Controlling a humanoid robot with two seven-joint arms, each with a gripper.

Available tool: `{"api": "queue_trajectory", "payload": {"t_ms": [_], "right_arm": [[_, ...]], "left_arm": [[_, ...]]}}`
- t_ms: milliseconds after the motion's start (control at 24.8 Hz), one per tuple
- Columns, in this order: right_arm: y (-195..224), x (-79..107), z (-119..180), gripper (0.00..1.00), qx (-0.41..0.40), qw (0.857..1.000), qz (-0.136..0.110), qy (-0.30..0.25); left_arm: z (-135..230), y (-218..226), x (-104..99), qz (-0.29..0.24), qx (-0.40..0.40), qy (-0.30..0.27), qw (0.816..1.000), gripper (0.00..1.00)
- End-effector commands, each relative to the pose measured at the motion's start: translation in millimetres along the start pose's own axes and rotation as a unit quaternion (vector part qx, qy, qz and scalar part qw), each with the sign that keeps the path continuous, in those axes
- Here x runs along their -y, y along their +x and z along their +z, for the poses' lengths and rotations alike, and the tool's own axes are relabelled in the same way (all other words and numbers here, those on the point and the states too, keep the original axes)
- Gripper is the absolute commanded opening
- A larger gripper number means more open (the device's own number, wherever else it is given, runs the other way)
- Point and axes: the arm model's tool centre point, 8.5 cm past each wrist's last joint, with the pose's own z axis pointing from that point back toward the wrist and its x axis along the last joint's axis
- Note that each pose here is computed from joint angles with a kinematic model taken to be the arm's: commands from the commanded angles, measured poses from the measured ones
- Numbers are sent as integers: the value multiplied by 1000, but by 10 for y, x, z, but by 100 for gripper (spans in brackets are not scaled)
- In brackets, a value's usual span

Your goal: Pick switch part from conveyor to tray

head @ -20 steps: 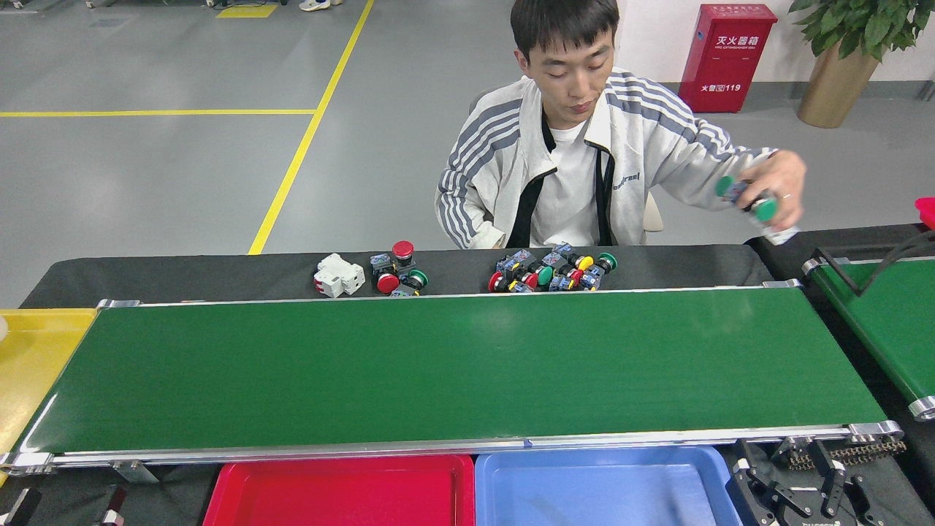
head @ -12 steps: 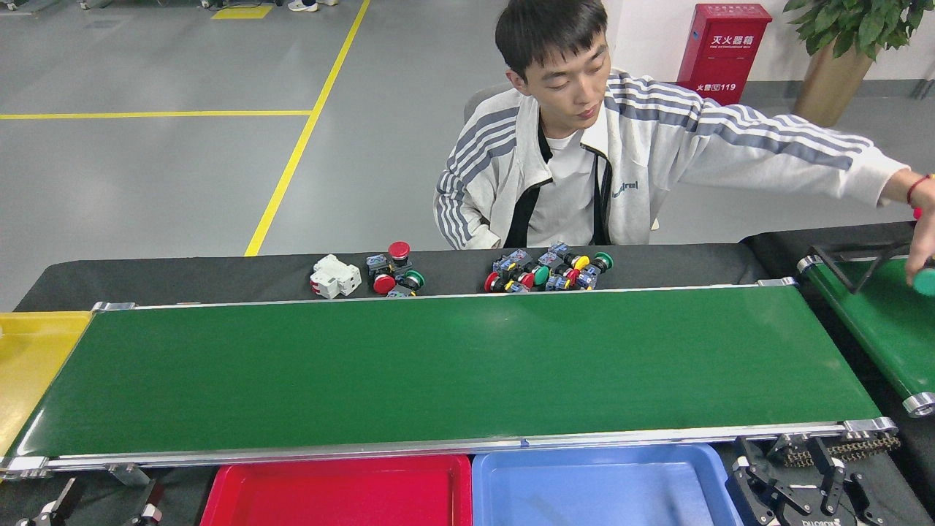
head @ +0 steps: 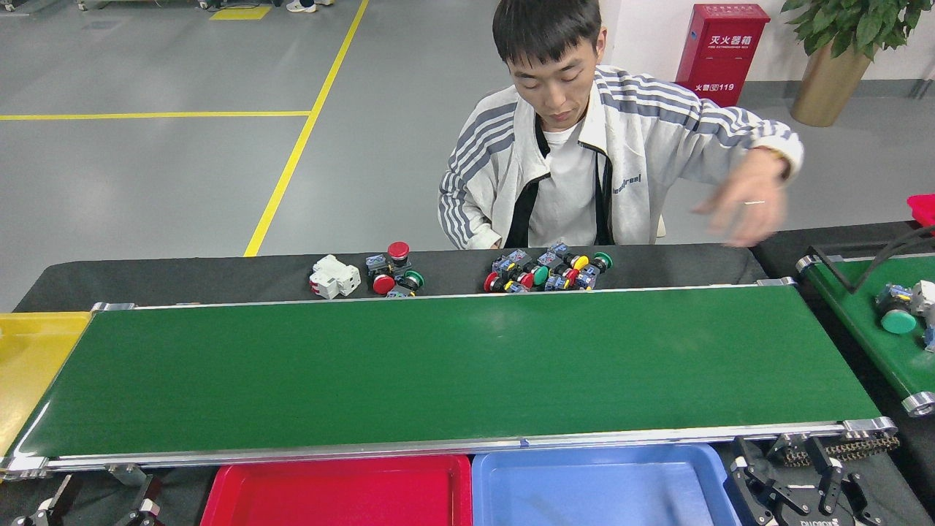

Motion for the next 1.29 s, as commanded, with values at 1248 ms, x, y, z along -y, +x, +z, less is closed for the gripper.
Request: {"api": "queue_trajectory", "payload": {"t_ms": [1248], "right_arm": [[-129, 138, -733, 99, -50, 998, -24, 28]], "left_arm": [[30, -192, -175, -18, -15, 18, 1000, 100]]}}
